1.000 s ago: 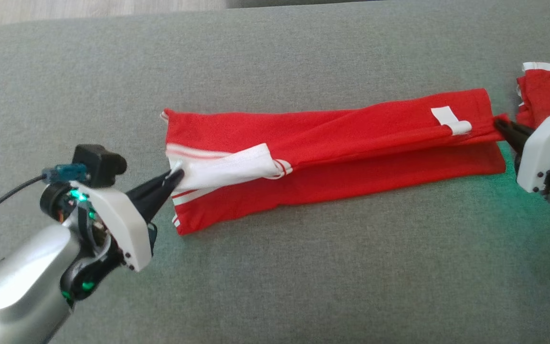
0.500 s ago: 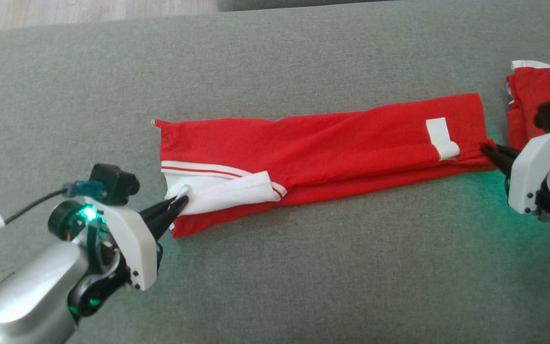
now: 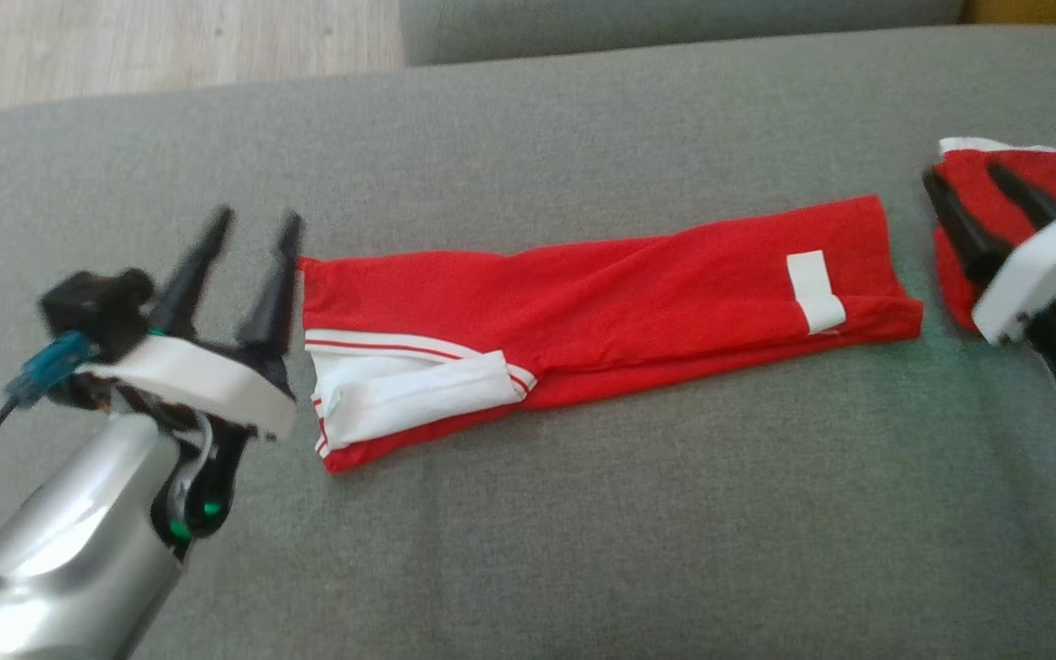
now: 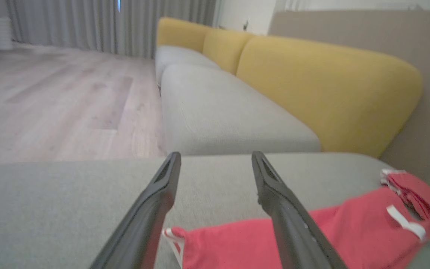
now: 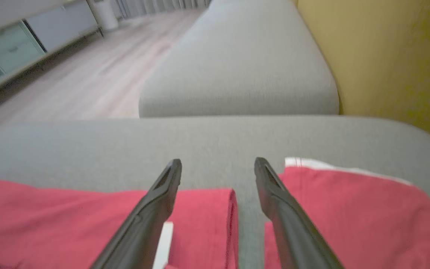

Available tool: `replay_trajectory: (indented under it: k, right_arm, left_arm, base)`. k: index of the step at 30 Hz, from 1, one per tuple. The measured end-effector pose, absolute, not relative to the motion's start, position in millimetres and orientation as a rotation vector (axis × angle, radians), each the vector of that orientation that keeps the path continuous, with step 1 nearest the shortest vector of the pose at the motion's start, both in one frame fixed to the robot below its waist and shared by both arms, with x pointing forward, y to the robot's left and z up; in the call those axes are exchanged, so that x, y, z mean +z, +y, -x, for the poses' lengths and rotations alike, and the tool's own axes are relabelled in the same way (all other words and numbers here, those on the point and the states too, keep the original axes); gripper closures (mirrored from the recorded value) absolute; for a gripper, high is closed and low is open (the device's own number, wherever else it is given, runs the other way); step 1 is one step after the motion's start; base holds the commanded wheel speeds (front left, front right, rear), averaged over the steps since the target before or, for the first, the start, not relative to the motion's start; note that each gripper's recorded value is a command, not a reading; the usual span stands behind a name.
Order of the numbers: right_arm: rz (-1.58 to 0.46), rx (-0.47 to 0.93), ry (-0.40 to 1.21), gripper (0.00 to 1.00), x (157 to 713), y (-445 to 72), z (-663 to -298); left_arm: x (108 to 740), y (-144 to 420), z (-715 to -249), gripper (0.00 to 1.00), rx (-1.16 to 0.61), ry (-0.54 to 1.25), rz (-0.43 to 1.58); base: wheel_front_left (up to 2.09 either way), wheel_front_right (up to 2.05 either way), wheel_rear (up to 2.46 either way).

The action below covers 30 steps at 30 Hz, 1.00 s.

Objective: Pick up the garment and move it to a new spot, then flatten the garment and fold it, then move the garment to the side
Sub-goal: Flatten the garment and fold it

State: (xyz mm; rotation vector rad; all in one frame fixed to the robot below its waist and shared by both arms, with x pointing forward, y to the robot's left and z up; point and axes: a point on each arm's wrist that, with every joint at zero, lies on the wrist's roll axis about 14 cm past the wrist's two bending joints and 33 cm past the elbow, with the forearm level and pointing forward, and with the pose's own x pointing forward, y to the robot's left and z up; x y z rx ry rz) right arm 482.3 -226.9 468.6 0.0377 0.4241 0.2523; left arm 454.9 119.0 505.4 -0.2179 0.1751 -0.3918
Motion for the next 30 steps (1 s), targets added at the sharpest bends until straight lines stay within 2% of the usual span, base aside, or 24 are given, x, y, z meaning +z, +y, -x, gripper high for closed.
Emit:
replay_trajectory:
  k: [6,15,18,25,30]
  right_arm:
    - [-0.089,0.262,0.110,0.00,534,-207,-496]
    - [-0.243,0.212,-0.077,0.00,553,-182,-473]
    - [-0.284,0.183,-0.084,0.00,542,-177,-459]
    - [-0.336,0.124,0.029,0.00,482,-154,-405]
    - [-0.320,0.118,0.029,0.00,480,-153,-402]
  left_arm:
    - [547,138,-464,0.00,-0.265,-0.019,0.287]
    - [544,146,-427,0.00,-0.162,-0.103,0.343]
    - [533,148,-416,0.00,-0.144,-0.089,0.327]
    - [506,150,-392,0.00,-0.088,-0.049,0.349]
    - [496,153,-387,0.00,-0.085,-0.033,0.345]
  base:
    - [0.00,0.00,0.00]
    - [0.00,0.00,0.00]
    - [0.00,0.00,0.00]
    - [0.00,0.00,0.00]
    - [0.00,0.00,0.00]
